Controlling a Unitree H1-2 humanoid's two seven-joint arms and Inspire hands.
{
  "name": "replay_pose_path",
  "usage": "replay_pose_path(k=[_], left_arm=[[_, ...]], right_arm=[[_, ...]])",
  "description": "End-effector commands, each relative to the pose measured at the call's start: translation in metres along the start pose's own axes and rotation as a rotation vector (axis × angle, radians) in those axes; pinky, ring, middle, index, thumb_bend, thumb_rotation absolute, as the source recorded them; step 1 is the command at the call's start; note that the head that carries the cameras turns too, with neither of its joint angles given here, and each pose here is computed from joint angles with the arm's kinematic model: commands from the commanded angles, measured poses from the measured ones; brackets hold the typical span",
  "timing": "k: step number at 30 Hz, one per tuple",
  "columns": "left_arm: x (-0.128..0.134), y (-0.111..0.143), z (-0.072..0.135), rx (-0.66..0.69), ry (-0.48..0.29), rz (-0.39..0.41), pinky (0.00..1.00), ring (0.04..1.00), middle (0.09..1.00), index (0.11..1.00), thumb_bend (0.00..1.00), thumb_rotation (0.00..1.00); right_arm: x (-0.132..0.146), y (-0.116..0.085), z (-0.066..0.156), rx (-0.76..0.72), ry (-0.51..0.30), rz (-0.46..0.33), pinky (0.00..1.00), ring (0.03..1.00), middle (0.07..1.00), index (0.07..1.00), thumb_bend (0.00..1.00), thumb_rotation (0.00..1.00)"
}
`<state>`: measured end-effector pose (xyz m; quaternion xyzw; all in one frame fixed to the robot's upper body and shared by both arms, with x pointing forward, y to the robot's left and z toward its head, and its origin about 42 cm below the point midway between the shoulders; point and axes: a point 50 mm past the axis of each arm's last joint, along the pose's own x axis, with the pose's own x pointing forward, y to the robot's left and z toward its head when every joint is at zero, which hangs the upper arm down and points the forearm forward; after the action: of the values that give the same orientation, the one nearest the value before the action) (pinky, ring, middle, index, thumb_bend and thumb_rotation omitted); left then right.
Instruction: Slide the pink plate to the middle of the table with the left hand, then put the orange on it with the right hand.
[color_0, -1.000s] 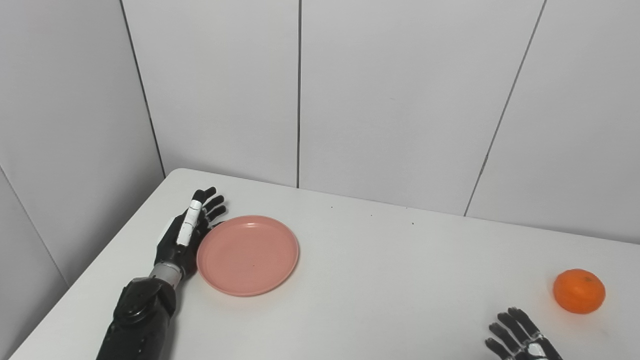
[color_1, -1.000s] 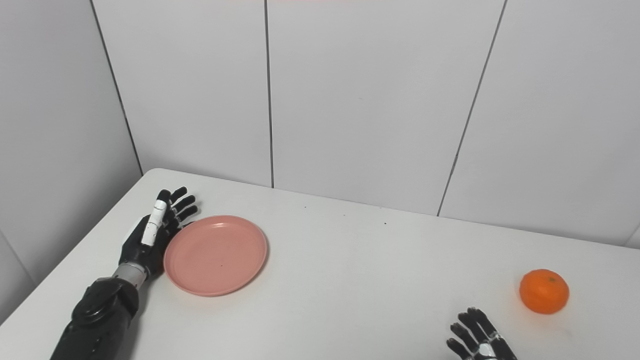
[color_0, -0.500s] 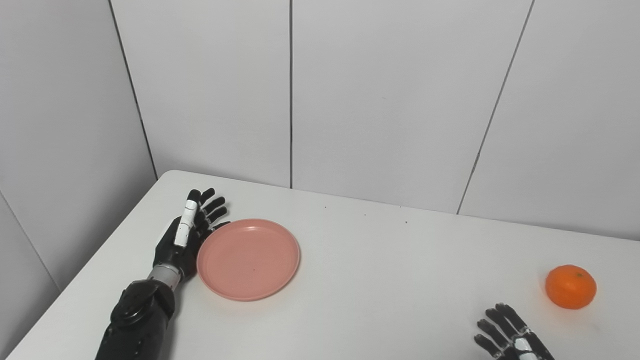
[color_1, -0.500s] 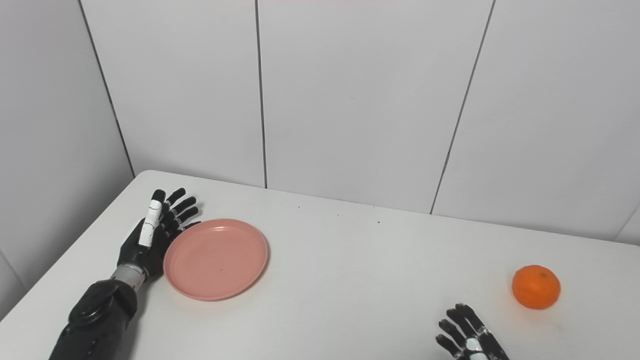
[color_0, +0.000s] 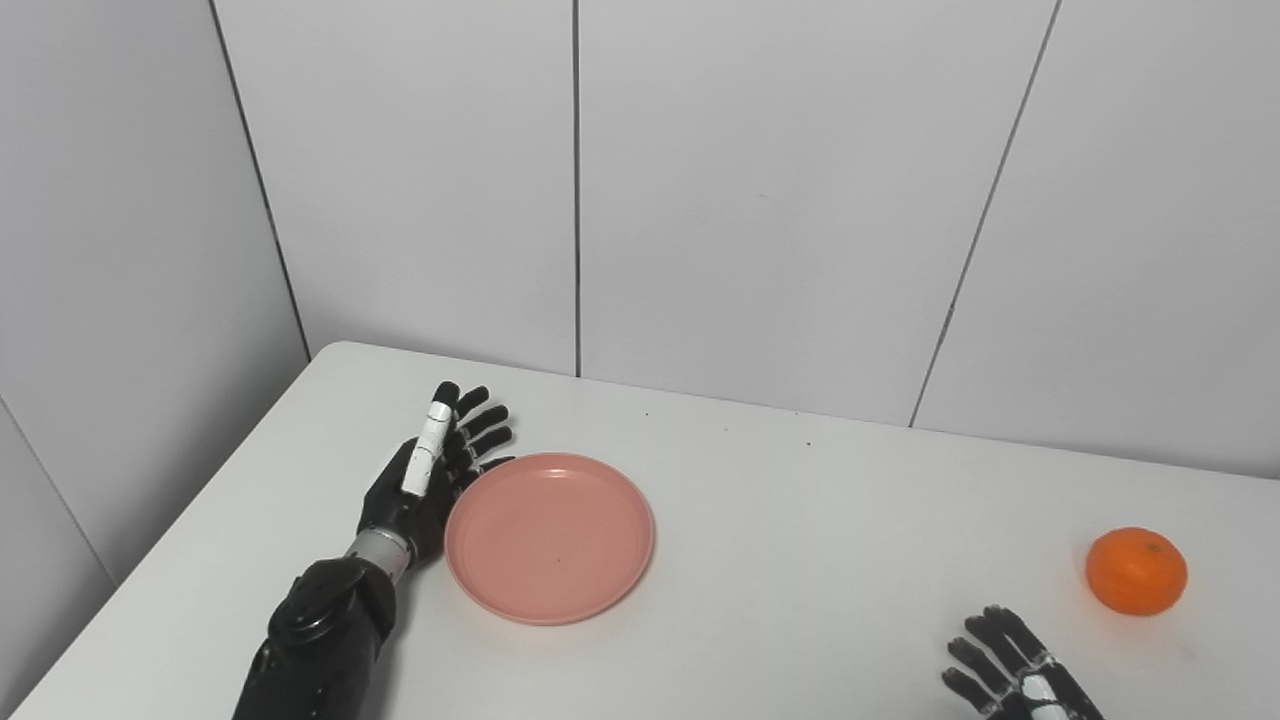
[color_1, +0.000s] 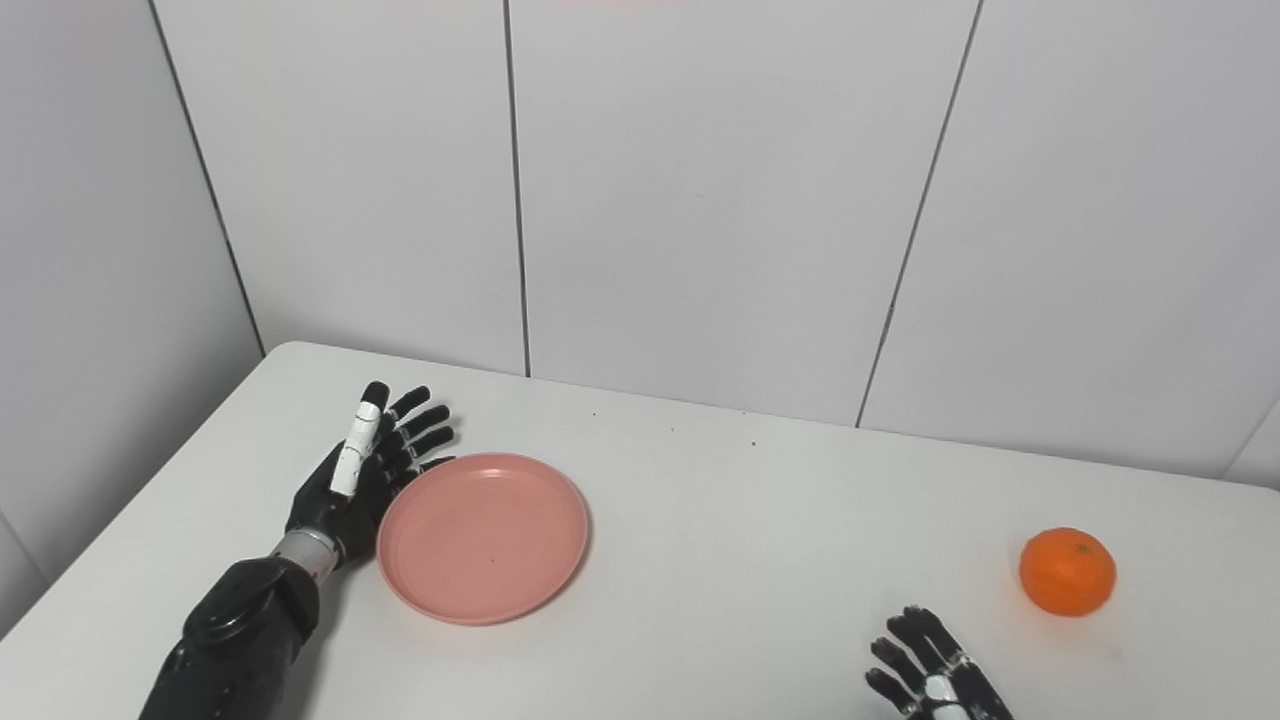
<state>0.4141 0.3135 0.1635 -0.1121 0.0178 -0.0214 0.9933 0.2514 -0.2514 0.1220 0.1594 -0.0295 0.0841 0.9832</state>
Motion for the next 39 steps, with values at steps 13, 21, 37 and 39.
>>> replay_pose_path(k=[13,21,37,39], left_arm=[[-0.007,-0.052,0.007,0.096,-0.035,-0.005,0.75,0.894,0.892,0.881,0.84,0.83],[-0.011,-0.073,0.002,0.134,-0.083,0.07,0.75,0.903,0.897,0.895,0.83,0.85],[-0.016,-0.105,-0.02,0.127,-0.115,0.07,0.88,0.996,0.991,0.959,0.81,0.86],[-0.015,-0.107,-0.024,0.117,-0.109,0.065,0.89,0.997,0.985,0.956,0.8,0.85]], right_arm=[[-0.001,0.006,0.003,0.006,0.009,0.008,0.79,0.82,0.839,0.82,0.77,0.55],[-0.001,0.009,0.004,0.01,0.009,0.008,0.79,0.816,0.836,0.823,0.77,0.55],[0.0,0.013,0.002,0.003,0.016,0.007,0.78,0.805,0.826,0.81,0.78,0.55],[0.0,0.013,0.0,0.002,0.017,0.007,0.78,0.805,0.826,0.808,0.78,0.56]])
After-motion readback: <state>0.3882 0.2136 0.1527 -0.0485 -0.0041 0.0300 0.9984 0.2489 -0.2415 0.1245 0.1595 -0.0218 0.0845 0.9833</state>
